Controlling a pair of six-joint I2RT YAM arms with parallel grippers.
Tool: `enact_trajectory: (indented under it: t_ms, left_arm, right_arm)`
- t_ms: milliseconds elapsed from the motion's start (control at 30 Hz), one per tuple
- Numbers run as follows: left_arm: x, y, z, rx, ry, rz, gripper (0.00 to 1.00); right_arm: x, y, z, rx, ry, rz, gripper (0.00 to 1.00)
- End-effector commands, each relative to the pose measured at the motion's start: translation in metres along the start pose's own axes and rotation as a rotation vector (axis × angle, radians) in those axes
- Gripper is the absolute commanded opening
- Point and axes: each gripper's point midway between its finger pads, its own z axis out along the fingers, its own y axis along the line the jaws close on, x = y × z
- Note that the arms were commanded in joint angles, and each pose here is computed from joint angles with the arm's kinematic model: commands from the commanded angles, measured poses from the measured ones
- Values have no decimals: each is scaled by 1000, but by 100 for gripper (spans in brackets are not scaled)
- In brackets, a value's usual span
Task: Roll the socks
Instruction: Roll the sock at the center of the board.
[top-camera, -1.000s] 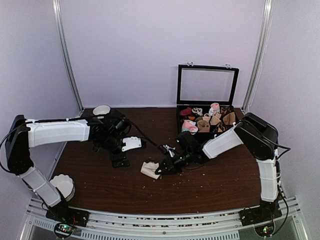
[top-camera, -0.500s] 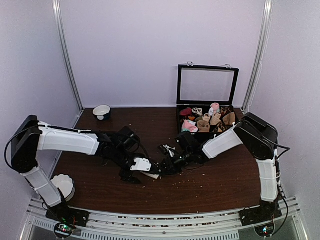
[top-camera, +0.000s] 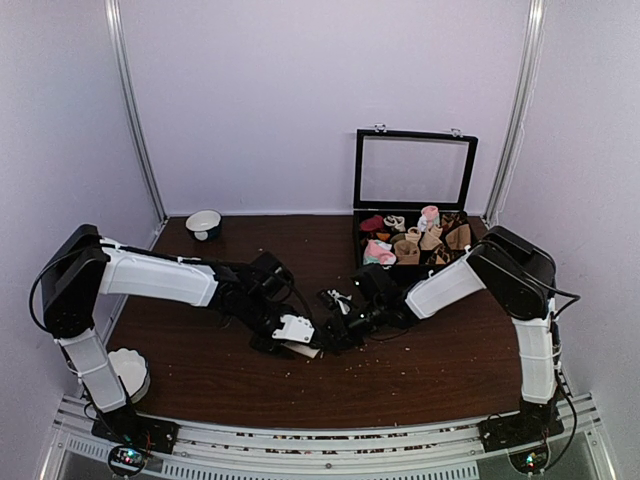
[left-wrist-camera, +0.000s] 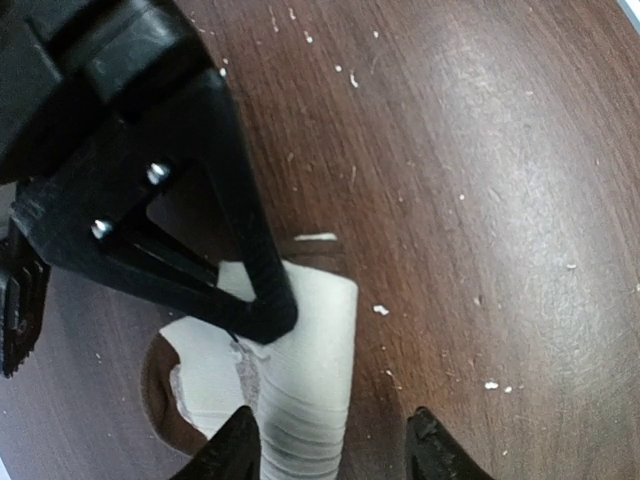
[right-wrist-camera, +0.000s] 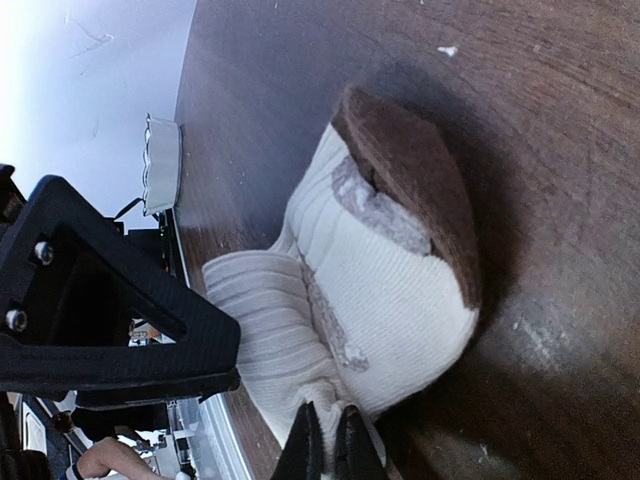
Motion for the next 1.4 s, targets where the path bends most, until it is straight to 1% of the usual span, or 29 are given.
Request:
enact_trajectory:
  t_ms: [0, 133, 233, 267, 333, 367, 400, 467, 533, 567, 700, 967, 1067, 1100, 1133, 1167, 1200, 1233, 1300, 1367]
  left_arm:
    - [5, -6, 2, 2, 18, 28, 46]
    - [18, -11, 11, 25, 68, -2, 28]
    - [22, -9, 15, 13, 83, -26, 26]
    - [23, -10, 16, 13, 86, -31, 22]
    - [27, -11, 19, 15, 98, -50, 12]
    - [27, -11, 20, 21, 100, -61, 4]
    - [25, -12, 20, 28, 93, -71, 1]
    - [24, -15, 22, 48, 87, -98, 0]
    - [22, -14, 22, 64, 87, -140, 0]
    - [22, -15, 23, 93, 87, -167, 0]
    - [18, -19, 23, 201, 58, -289, 0]
    - [14, -21, 19, 351, -36, -526, 0]
    - [17, -18, 20, 407, -68, -607, 0]
    - [18, -17, 20, 421, -77, -627, 0]
    - [18, -17, 21, 443, -90, -647, 0]
    - [19, -15, 20, 454, -100, -669, 0]
    - [20, -14, 19, 469, -112, -695, 0]
    - [21, -13, 18, 485, -127, -720, 0]
    - [25, -10, 15, 508, -160, -773, 0]
    - [27, -9, 14, 548, -187, -821, 0]
  right_arm:
    - [42, -74, 4, 215, 70, 178, 0]
    - [42, -72, 3, 212, 63, 174, 0]
    - [41, -69, 2, 208, 56, 170, 0]
    - [40, -68, 1, 207, 52, 168, 0]
    - [38, -66, -2, 212, 36, 162, 0]
    - [36, -65, -4, 215, 24, 157, 0]
    - [33, -63, -6, 215, 7, 150, 1]
    - [27, -58, -11, 214, -37, 126, 18]
    - [23, -51, -18, 210, -78, 97, 29]
    - [22, -51, -21, 220, -92, 84, 32]
    - [24, -52, -39, 288, -131, 7, 34]
    - [32, -60, -86, 478, -222, -171, 37]
    - [27, -54, -103, 518, -276, -232, 40]
    - [27, -53, -107, 533, -293, -247, 42]
    - [23, -51, -114, 555, -323, -267, 50]
    - [21, -47, -121, 568, -349, -290, 63]
    - [17, -41, -130, 585, -385, -319, 93]
    - [14, -35, -139, 612, -427, -351, 99]
    - [10, -22, -163, 685, -521, -420, 100]
    - [5, -2, -180, 678, -606, -473, 100]
